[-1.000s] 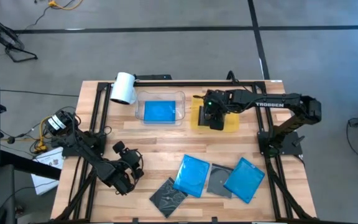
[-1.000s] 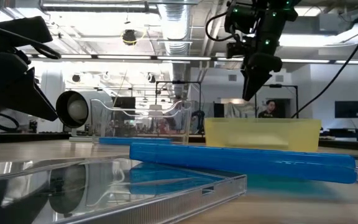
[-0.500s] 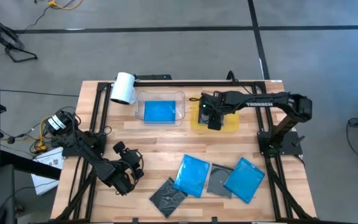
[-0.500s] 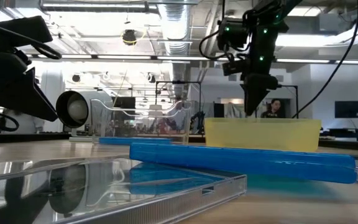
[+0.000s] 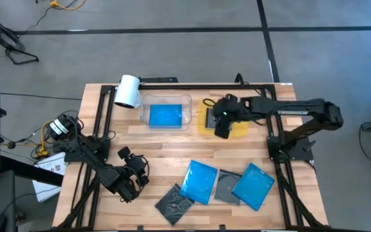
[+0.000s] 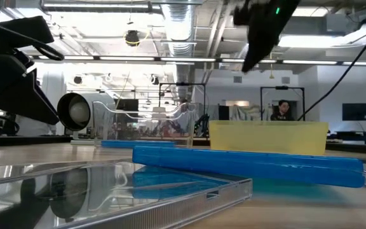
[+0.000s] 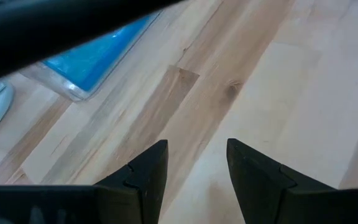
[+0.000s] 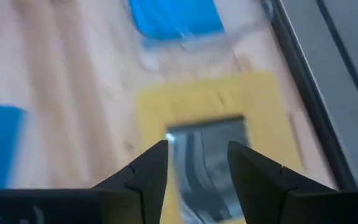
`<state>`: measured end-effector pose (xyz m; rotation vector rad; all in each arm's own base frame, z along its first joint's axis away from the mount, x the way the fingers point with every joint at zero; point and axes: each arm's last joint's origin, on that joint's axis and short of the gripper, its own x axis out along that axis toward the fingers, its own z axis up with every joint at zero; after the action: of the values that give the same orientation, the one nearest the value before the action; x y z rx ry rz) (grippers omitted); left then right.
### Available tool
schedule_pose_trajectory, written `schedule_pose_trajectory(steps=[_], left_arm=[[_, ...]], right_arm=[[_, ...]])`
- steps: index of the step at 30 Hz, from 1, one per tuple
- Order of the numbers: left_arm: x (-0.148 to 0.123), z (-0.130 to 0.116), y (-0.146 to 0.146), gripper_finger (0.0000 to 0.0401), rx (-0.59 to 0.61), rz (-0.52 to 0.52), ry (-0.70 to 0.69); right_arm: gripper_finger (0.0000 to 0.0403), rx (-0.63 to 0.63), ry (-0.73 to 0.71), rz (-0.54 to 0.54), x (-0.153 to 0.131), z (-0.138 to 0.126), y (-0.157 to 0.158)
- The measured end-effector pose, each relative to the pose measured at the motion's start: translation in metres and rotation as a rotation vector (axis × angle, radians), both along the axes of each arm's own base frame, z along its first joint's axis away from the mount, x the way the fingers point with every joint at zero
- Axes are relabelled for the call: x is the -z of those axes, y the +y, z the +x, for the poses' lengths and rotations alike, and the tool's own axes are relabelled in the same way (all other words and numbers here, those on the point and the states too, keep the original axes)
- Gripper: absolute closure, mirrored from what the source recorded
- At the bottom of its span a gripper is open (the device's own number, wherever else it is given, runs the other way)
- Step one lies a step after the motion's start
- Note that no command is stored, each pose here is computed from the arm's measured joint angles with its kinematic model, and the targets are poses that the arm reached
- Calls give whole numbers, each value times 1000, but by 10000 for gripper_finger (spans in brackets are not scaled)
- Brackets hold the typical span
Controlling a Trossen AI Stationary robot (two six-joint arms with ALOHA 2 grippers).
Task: Pick & place jewel cases by type
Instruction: Put the left blue CD case into the transparent bin
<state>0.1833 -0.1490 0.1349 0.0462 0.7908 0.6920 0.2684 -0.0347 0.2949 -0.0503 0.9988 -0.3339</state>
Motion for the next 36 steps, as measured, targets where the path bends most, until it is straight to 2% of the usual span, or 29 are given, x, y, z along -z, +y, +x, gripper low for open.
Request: schedule_pose_trajectory(steps=[7,10,13,18,22,27,31,36], left_arm=[[-2,15,-9,241,113,-23,-55],[-4,26,-10,241,163,-33,-70],[-6,41,-10,241,226,-85,-84],[-14,66,-8,241,356,-178,-132],[-19,83,2,241,413,-281,-170],[-23,100,18,241,451,-446,-208],[-28,108,24,241,477,-526,-263],[-30,113,30,241,423,-648,-300]], right_arm=[[245,-102,-137,84,-13,-2,59],[250,-156,-172,85,-12,1,86],[254,-193,-203,69,-8,4,113],[259,-201,-175,-32,15,6,152],[257,-230,-158,-92,43,6,179],[253,-228,-130,-185,74,4,205],[253,-231,-126,-261,95,1,224],[259,-266,-108,-388,120,-5,243]])
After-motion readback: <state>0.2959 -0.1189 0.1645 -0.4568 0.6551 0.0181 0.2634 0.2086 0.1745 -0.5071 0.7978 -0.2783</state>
